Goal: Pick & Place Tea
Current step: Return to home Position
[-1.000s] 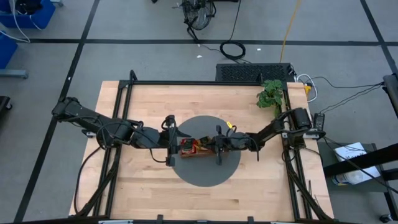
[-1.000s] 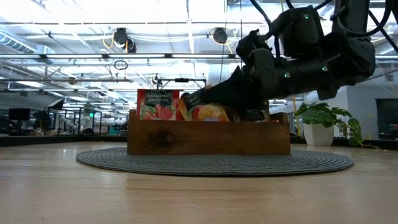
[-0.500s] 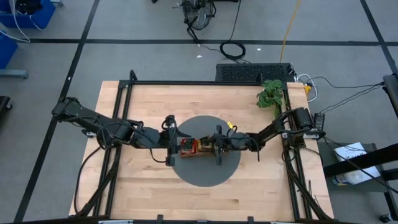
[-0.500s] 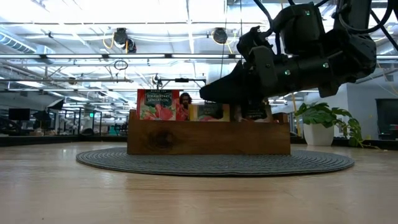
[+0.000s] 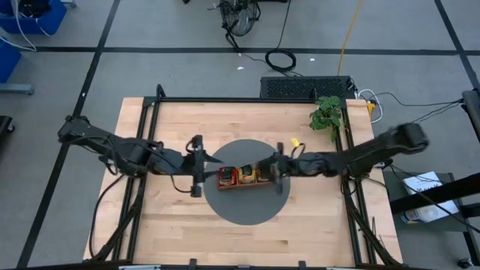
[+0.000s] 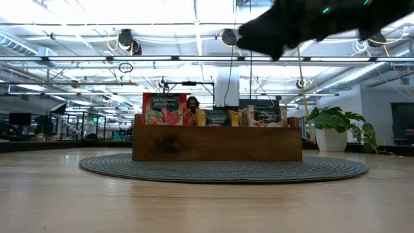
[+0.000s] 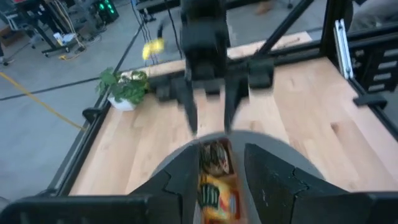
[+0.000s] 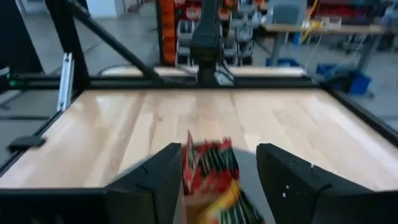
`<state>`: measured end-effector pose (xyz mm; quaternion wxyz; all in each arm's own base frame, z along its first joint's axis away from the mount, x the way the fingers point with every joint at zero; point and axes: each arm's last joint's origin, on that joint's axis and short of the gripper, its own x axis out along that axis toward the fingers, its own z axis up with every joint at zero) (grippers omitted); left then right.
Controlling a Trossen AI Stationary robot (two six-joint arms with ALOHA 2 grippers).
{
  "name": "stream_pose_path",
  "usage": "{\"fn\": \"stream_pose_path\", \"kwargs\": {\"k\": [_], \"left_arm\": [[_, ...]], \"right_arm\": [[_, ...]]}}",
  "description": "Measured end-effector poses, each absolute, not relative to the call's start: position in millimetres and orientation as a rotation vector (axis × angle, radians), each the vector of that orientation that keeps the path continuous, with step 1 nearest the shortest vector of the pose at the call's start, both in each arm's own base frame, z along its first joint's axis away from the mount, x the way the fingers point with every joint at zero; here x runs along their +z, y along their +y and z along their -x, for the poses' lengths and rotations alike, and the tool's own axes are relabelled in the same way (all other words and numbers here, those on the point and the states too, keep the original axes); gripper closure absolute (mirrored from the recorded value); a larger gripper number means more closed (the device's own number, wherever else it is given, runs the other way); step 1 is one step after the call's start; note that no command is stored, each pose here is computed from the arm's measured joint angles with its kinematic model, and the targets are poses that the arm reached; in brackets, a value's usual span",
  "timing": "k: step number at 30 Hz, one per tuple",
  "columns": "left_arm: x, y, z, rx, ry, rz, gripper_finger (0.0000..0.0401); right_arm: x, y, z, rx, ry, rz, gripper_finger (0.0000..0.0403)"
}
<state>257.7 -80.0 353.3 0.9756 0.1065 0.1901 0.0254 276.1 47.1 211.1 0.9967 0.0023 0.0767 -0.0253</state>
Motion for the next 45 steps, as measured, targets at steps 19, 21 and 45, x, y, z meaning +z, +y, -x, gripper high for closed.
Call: {"fn": "stream_pose_path", "kwargs": {"k": [19,21,45], "left_arm": [[243.7,-19.8,-110.7,0.168,0.082,-0.017,0.0268],[232.6,-16.3,-102.2,0.160,0.046,0.012,0.0268],[204.6,-11.8,-80.7,0.078,0.034,0.010,0.0268]], "right_arm": [[246.3,15.3,-105.2,-0.094,0.179,-0.197,0.0217],[232.4,14.9,-101.1,-0.072,0.164,-0.161,0.0218],[176.1,17.4,-94.6,0.148,-0.084,0.037,0.0221]]}}
